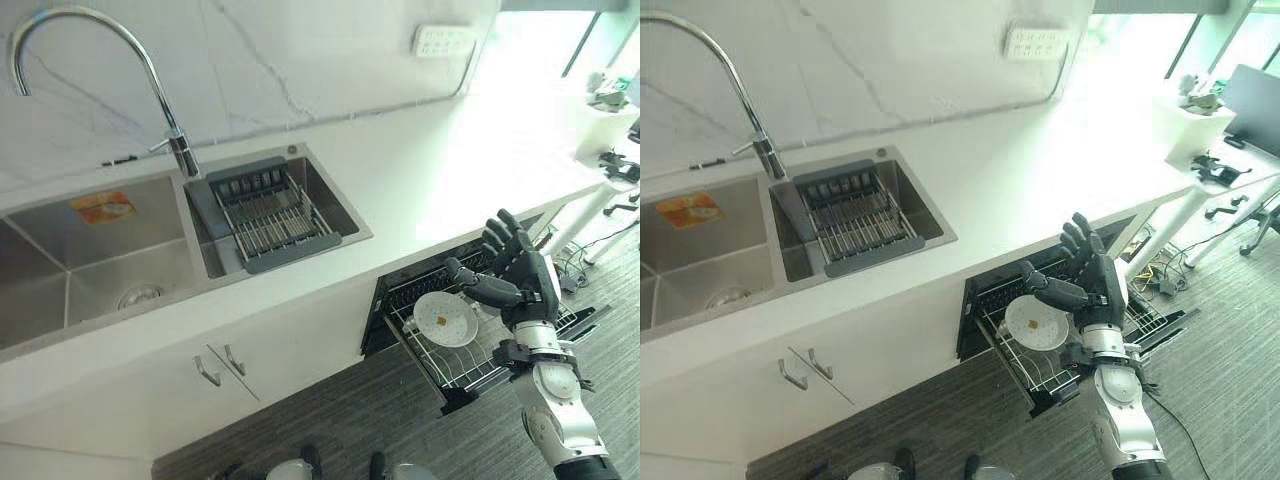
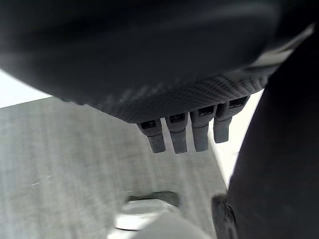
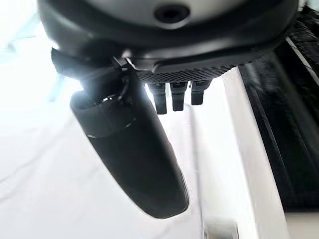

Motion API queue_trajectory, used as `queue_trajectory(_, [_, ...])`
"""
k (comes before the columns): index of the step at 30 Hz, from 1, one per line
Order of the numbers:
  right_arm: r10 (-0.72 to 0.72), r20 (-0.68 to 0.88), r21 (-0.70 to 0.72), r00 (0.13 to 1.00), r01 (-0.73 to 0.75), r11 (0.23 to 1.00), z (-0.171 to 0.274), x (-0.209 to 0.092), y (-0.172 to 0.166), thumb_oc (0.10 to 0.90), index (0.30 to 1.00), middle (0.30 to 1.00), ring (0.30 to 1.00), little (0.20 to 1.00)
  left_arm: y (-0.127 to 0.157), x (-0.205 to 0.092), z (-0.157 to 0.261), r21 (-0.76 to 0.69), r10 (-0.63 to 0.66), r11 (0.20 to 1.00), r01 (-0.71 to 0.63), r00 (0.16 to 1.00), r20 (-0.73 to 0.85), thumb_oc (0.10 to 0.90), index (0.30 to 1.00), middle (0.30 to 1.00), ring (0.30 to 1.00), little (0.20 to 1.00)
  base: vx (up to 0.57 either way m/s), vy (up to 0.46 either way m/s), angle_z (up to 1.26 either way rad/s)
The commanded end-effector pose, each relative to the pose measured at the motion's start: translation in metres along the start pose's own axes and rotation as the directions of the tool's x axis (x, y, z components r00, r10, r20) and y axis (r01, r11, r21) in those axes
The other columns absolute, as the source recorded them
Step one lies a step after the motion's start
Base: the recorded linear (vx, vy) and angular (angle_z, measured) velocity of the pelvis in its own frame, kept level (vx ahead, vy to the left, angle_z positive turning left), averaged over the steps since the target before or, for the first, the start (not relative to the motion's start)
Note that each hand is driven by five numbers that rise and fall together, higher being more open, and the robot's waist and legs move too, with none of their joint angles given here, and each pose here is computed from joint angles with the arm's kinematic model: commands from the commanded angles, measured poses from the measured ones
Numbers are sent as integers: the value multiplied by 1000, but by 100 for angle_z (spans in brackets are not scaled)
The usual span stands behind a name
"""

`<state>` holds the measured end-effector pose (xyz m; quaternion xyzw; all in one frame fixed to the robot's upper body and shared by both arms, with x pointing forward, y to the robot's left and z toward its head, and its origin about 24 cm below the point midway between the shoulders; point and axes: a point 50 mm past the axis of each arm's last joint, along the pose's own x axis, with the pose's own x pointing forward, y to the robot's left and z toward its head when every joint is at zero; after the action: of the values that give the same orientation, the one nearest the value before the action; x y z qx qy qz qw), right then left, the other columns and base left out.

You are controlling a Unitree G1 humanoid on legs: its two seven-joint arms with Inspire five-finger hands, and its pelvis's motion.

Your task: Place the dishes in the dishwasher.

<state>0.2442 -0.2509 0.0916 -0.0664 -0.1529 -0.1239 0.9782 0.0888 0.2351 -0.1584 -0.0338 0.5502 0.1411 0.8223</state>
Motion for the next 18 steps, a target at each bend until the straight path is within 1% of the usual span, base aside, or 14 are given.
queue_trajectory(1, [-96, 503, -214, 859, 232, 949, 81, 28, -24, 800, 900, 900, 900, 900, -4, -1, -13, 235, -38, 971, 48, 998, -47, 800, 900, 900, 900, 900, -10, 33, -13])
queue_trajectory(2, [-100, 508, -217, 855, 240, 946, 81, 28, -25, 800, 900, 900, 900, 900, -4, -1, -13, 236, -40, 970, 51, 998, -50, 800, 900, 900, 900, 900, 9, 38, -9])
queue_trajectory(3, [-194, 520, -179, 832, 328, 928, 85, 31, -37, 800, 900, 900, 900, 900, -7, -1, -15, 215, -48, 975, 62, 996, -71, 800, 900, 900, 900, 900, 23, 27, -14])
queue_trajectory(4, [-294, 500, -138, 814, 410, 901, 80, 30, -50, 800, 900, 900, 900, 900, -8, -1, -17, 175, -49, 982, 65, 994, -95, 800, 900, 900, 900, 900, 52, 27, -15])
queue_trajectory(6, [-471, 396, -44, 789, 528, 848, 61, 23, -78, 800, 900, 900, 900, 900, -5, -2, -27, 73, -29, 997, 40, 989, -146, 800, 900, 900, 900, 900, 88, -16, -12])
queue_trajectory(7, [-589, 287, 45, 755, 604, 796, 42, 13, -97, 800, 900, 900, 900, 900, 0, -3, -33, 34, -5, 999, 11, 986, -165, 800, 900, 900, 900, 900, 74, -71, -6])
queue_trajectory(9, [-741, 151, 35, 654, 746, 665, 6, -16, -130, 800, 900, 900, 900, 900, 14, -5, -39, 40, 41, 999, -34, 981, -188, 800, 900, 900, 900, 900, 60, -100, 4])
queue_trajectory(11, [-819, 73, -3, 569, 821, 570, -16, -38, -145, 800, 900, 900, 900, 900, 20, -6, -44, -55, 65, 996, -77, 977, -204, 800, 900, 900, 900, 900, 93, -82, 2])
queue_trajectory(12, [-827, 51, -15, 559, 829, 560, -22, -42, -145, 800, 900, 900, 900, 900, 22, -6, -43, -78, 73, 993, -90, 976, -204, 800, 900, 900, 900, 900, 85, -36, -4])
queue_trajectory(13, [-846, 6, -14, 532, 846, 532, -34, -51, -143, 800, 900, 900, 900, 900, 22, -5, -38, -97, 79, 991, -97, 981, -179, 800, 900, 900, 900, 900, 47, -12, -1])
queue_trajectory(14, [-855, -29, -32, 518, 854, 518, -44, -58, -142, 800, 900, 900, 900, 900, 23, -3, -27, -88, 79, 992, -93, 986, -146, 800, 900, 900, 900, 900, 0, 0, 0])
queue_trajectory(16, [-864, -93, -56, 495, 864, 501, -56, -58, -136, 800, 900, 900, 900, 900, 19, 0, -13, -80, 62, 994, -71, 992, -111, 800, 900, 900, 900, 900, -98, 21, 4])
queue_trajectory(17, [-861, -102, -80, 498, 859, 506, -60, -58, -133, 800, 900, 900, 900, 900, 15, 1, -7, -80, 43, 995, -50, 995, -87, 800, 900, 900, 900, 900, -90, 25, 1])
queue_trajectory(18, [-849, -81, -126, 523, 839, 529, -62, -58, -130, 800, 900, 900, 900, 900, 11, 2, -3, -66, 31, 997, -36, 997, -68, 800, 900, 900, 900, 900, -49, 12, 0])
